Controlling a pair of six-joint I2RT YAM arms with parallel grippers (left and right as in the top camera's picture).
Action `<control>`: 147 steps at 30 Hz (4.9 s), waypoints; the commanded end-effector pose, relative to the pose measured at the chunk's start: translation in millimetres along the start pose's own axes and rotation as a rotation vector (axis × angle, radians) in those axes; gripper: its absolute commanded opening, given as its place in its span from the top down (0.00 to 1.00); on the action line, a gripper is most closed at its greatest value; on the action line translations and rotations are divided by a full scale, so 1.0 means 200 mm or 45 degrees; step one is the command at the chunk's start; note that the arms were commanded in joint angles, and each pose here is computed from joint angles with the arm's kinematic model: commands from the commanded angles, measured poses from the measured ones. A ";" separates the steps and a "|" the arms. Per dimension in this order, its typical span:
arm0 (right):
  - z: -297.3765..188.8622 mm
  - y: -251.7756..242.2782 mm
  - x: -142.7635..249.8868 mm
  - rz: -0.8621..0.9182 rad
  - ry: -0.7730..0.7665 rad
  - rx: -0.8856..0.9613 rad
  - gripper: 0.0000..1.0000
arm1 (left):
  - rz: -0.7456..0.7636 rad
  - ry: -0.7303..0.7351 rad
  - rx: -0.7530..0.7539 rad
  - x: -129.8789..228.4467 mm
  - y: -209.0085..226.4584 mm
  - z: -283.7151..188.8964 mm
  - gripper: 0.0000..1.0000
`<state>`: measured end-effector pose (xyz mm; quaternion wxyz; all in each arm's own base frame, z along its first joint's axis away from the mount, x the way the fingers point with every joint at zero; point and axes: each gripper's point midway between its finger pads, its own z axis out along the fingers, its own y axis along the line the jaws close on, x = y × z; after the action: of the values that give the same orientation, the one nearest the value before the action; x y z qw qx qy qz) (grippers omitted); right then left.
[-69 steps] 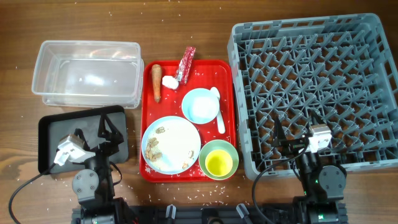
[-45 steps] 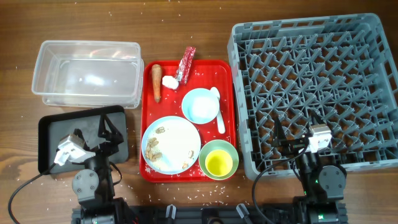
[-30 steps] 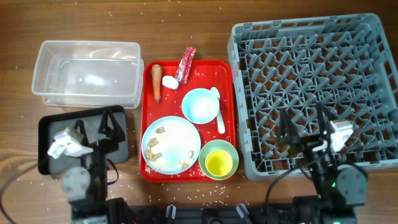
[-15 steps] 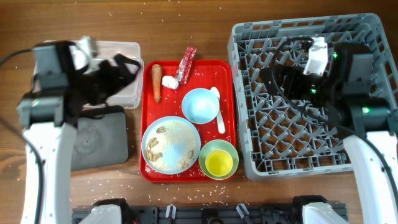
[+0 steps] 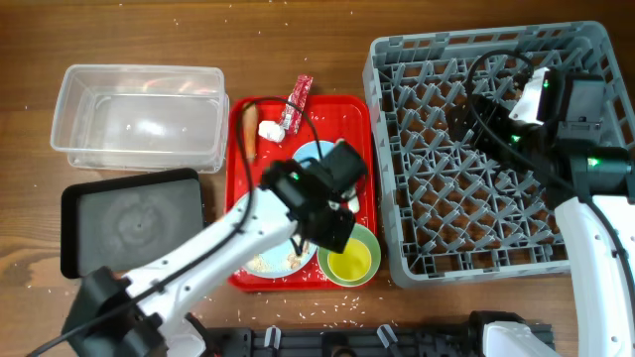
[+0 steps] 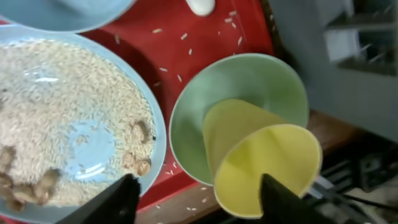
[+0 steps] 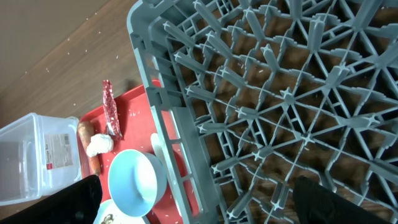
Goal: Sort waste into correct bins and load items into the dishwasher rack
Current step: 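Move the left gripper to the yellow cup and grasp it, then lift the yellow cup and hand it to the right gripper, then place the yellow cup into the dish rack with the right gripper, then grasp the light-blue bowl with the right gripper and lift it, then place the light-blue bowl upside down in the dish rack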
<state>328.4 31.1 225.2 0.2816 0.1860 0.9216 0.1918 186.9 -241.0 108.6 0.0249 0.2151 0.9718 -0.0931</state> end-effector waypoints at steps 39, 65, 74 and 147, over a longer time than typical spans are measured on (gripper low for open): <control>-0.54 0.86 0.03 -0.819 -0.092 -1.419 0.13 | -0.147 -0.499 1.462 -0.57 0.07 -1.29 0.96; -0.55 0.97 0.04 -0.754 -0.102 -1.384 0.54 | -0.099 -0.502 1.382 -0.59 -0.02 -1.23 0.00; -0.07 0.08 0.12 -0.084 0.151 -0.163 0.55 | -0.417 -0.564 1.214 -0.63 0.33 -1.17 0.00; -0.12 -1.17 -0.53 -0.010 -0.338 1.808 0.96 | -1.189 -1.122 -0.290 0.08 1.17 -1.47 0.00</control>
<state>346.5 -205.3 198.9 0.2319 0.3362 0.8006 -0.4385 268.7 26.5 353.4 0.3955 -0.2830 0.8705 -0.0755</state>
